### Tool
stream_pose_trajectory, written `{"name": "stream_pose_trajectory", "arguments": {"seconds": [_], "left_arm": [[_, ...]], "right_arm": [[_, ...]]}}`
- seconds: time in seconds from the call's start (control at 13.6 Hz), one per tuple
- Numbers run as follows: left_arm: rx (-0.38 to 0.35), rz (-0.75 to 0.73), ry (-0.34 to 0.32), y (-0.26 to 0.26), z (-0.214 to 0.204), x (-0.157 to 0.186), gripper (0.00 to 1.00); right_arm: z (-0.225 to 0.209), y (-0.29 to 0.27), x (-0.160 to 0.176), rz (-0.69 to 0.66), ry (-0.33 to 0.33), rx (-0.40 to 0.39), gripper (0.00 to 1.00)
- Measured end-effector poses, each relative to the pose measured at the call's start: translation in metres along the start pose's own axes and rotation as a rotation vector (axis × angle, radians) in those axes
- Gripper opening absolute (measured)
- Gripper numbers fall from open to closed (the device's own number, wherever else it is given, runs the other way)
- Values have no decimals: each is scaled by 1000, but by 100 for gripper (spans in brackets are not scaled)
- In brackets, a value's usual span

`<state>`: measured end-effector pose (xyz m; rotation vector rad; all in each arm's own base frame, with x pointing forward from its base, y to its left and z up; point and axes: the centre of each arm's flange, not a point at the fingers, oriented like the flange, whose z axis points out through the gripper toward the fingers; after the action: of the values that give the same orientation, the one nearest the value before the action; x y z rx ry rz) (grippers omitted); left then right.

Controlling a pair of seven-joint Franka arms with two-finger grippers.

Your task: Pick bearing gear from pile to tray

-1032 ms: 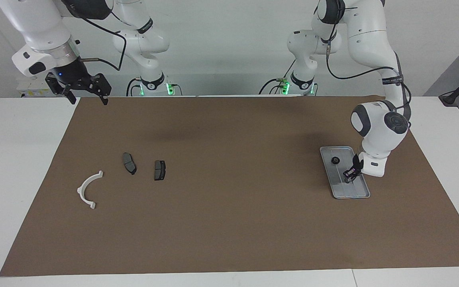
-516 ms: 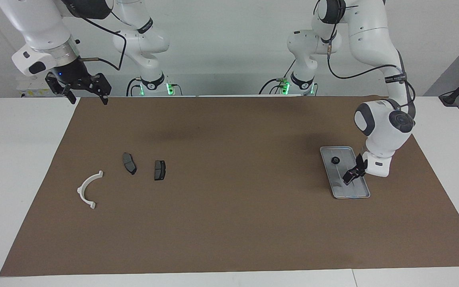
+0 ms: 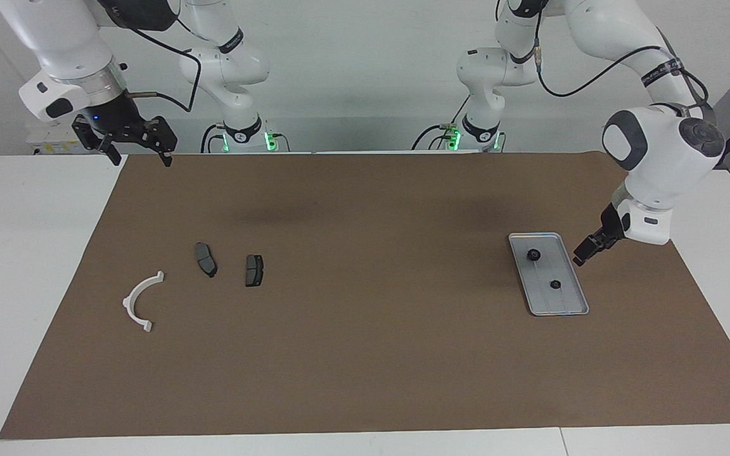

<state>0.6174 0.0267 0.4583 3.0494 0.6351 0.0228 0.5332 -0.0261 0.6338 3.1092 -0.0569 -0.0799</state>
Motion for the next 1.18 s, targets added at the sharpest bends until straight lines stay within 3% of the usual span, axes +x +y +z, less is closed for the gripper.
{"name": "stream_pose_trajectory", "arguments": {"seconds": [0.44,0.88,1.18], "left_arm": [[-8,58,-15,5,-42,-20,100],[-13,92,-39,-10,-119,-47,100],[-12,107,-56,-18,-123,-56,100]], "right_arm": [[0,0,0,0,1,0,100],[0,0,0,0,1,0,100],[0,0,0,0,0,0,100]]}}
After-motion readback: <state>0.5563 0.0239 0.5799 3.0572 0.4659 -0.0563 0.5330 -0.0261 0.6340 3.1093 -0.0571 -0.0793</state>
